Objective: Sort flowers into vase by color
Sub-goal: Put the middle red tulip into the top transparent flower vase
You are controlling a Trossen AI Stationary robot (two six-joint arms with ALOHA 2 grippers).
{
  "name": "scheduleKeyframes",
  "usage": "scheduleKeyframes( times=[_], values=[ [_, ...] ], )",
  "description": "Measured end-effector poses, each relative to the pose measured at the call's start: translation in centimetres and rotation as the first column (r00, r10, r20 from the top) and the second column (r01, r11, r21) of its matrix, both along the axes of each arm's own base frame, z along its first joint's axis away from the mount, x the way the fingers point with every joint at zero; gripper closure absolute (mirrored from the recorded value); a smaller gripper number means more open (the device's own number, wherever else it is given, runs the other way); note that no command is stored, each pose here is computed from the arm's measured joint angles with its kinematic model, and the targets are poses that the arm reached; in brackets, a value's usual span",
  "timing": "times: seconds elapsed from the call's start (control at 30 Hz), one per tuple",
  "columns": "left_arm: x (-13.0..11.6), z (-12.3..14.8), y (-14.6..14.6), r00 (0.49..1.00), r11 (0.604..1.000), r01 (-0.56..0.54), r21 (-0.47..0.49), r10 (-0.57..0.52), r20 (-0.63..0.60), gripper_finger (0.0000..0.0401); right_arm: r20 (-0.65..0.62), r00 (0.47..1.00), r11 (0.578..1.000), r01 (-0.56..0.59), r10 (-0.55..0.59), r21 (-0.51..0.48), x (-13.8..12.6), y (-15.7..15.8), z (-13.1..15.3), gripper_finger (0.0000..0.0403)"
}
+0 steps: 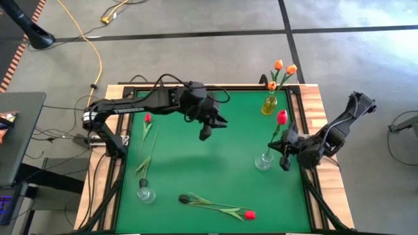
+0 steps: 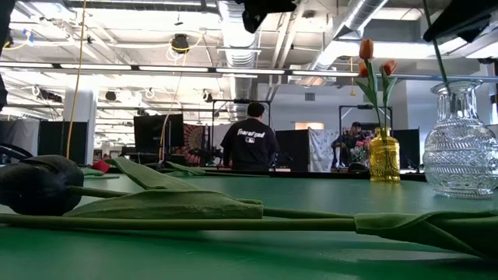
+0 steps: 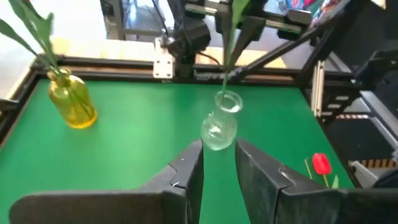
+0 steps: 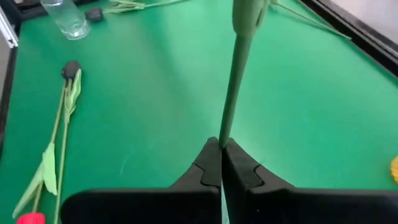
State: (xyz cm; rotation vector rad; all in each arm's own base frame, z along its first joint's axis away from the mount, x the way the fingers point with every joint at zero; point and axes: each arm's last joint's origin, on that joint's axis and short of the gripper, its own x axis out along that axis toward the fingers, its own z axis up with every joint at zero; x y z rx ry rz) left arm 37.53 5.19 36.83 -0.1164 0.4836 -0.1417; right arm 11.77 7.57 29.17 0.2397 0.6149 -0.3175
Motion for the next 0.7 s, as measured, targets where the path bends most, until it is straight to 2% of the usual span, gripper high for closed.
scheduleKeyframes(
  times=[0.07,0.2,0.37,0.43,0.7],
  values=[
    [0.2,-0.8,-0.6,1.000,1.000,-0.004,-0.005,0.004,-0.006,0.0321,-0.002,1.000,1.000,-0.002,0.002,-0.002,0.1,0.1,-0.7,0.0376],
    [0.2,-3.8,-1.6,0.996,0.997,-0.082,-0.003,0.082,-0.047,0.0321,0.004,1.000,1.000,-0.001,0.001,0.003,0.3,0.3,-1.3,0.0374],
    [-0.4,-6.5,-1.8,0.989,0.989,-0.133,-0.071,0.128,-0.078,0.0321,-0.013,1.000,1.000,-0.020,0.020,0.010,0.2,0.3,-1.4,0.0363],
    [-0.8,-7.1,-1.9,0.986,0.987,-0.142,-0.082,0.133,-0.101,0.0321,-0.022,0.999,0.999,-0.027,0.028,0.029,0.2,0.4,-1.5,0.0357],
    [-0.8,-6.5,-2.9,0.996,0.996,-0.072,-0.046,0.069,-0.059,0.0321,-0.102,0.992,0.991,-0.058,0.071,0.122,0.4,0.1,-1.7,0.0316]
  ],
)
